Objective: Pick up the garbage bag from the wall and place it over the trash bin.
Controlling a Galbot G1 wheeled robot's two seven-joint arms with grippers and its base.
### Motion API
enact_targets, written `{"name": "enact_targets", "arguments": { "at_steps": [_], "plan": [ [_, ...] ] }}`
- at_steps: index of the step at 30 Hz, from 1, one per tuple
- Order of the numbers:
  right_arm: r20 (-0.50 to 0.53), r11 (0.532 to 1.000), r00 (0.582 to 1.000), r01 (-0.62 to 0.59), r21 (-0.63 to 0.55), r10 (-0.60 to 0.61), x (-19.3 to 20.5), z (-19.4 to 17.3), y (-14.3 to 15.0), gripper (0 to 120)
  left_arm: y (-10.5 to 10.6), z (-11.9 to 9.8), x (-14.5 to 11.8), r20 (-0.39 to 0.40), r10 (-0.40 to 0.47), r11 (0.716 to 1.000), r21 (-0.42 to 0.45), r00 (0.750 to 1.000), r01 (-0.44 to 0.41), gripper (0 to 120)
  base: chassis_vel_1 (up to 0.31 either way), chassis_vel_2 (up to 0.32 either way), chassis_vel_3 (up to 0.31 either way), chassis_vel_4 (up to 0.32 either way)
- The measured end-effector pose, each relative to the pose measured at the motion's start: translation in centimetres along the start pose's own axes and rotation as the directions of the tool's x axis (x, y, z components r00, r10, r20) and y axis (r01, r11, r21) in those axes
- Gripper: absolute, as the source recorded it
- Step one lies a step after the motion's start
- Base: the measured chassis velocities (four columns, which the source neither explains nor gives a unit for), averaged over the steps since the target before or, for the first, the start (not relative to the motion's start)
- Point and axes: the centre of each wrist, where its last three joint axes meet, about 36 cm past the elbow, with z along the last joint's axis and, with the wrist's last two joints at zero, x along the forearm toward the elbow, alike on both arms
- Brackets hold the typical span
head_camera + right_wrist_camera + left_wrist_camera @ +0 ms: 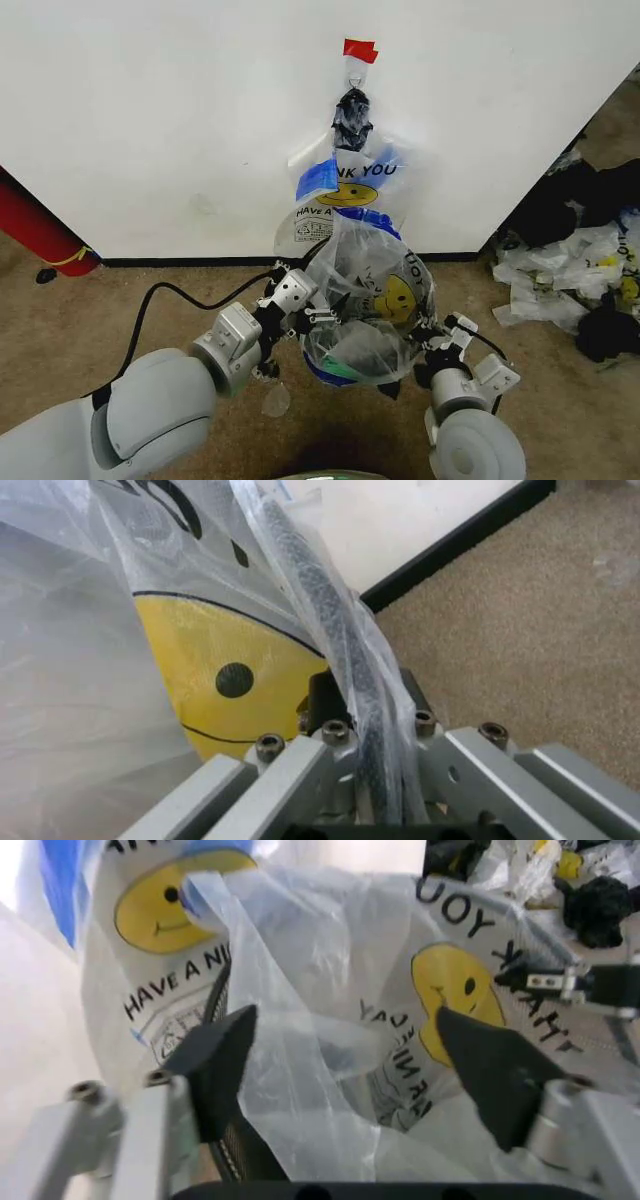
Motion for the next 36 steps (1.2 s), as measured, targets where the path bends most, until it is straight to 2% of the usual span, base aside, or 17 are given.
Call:
{"name": "enact_targets", "arguments": {
  "at_steps": [3, 7, 10, 12, 14, 19, 21, 23, 26, 28, 31, 34, 36],
  "plan": [
    [0.005, 1.000, 1.000, 0.002, 0.004, -0.002, 0.1, -0.2, -0.1, 0, 0.5, 0.4, -0.9, -0.012, -0.026, 1.000, -0.006, 1.000, 0.025, 57, 0.000, 0.000, 0.000, 0.000],
    [0.006, 1.000, 1.000, 0.002, 0.008, -0.002, 0.3, -0.4, -0.3, 0, 0.8, 0.7, -1.2, -0.025, -0.040, 0.999, -0.010, 0.999, 0.039, 54, 0.000, 0.000, 0.000, 0.000],
    [0.010, 1.000, 1.000, 0.003, 0.008, -0.003, 0.5, -0.7, -0.5, 0, 0.8, 1.0, -1.2, -0.033, -0.046, 0.999, -0.008, 0.998, 0.046, 40, 0.000, 0.000, 0.000, 0.000],
    [0.010, 1.000, 1.000, 0.003, 0.007, -0.003, 0.5, -0.7, -0.5, 0, 0.8, 1.0, -1.2, -0.033, -0.048, 0.999, -0.008, 0.998, 0.047, 36, 0.000, 0.000, 0.000, 0.000],
    [0.011, 1.000, 1.000, 0.011, 0.004, -0.011, 0.7, -0.8, -0.4, 0, 1.0, 1.1, -1.3, -0.032, -0.067, 0.998, -0.022, 0.997, 0.066, 25, 0.000, 0.000, 0.000, 0.000],
    [0.007, 1.000, 1.000, 0.021, -0.005, -0.021, 0.9, -0.9, -0.3, 0, 1.4, 0.9, -1.0, -0.018, -0.105, 0.993, -0.062, 0.994, 0.103, 7, 0.000, 0.000, 0.000, 0.000],
    [0.007, 1.000, 1.000, 0.021, -0.005, -0.021, 0.9, -0.9, -0.4, 0, 1.4, 0.8, -0.9, -0.017, -0.106, 0.992, -0.066, 0.994, 0.105, 3, 0.000, 0.000, 0.000, 0.000],
    [0.006, 1.000, 1.000, 0.020, -0.003, -0.020, 0.9, -1.0, -0.4, 0, 1.5, 0.6, -0.6, -0.017, -0.108, 0.992, -0.073, 0.994, 0.107, 7, 0.000, 0.000, 0.000, 0.000],
    [0.002, 1.000, 1.000, 0.022, -0.003, -0.022, 0.8, -1.0, -0.4, 0, 1.5, 0.5, -0.2, -0.020, -0.108, 0.991, -0.079, 0.994, 0.106, 21, 0.000, 0.000, 0.000, 0.000],
    [0.001, 1.000, 1.000, 0.023, -0.004, -0.023, 0.8, -1.0, -0.4, 0, 1.5, 0.4, -0.2, -0.021, -0.105, 0.992, -0.077, 0.994, 0.103, 25, 0.000, 0.000, 0.000, 0.000],
    [-0.002, 1.000, 1.000, 0.024, -0.004, -0.024, 0.8, -0.9, -0.3, 0, 1.4, 0.4, -0.2, -0.026, -0.098, 0.993, -0.070, 0.995, 0.096, 36, 0.000, 0.000, 0.000, 0.000],
    [-0.004, 1.000, 1.000, 0.027, -0.002, -0.027, 0.9, -1.0, -0.3, 0, 1.7, 0.6, -0.5, -0.038, -0.102, 0.993, -0.069, 0.994, 0.099, 51, 0.000, 0.000, 0.000, 0.000],
    [-0.003, 1.000, 1.000, 0.029, -0.002, -0.029, 1.0, -1.1, -0.3, 0, 1.8, 0.7, -0.6, -0.044, -0.104, 0.992, -0.070, 0.994, 0.101, 54, 0.000, 0.000, 0.000, 0.000]
  ]
}}
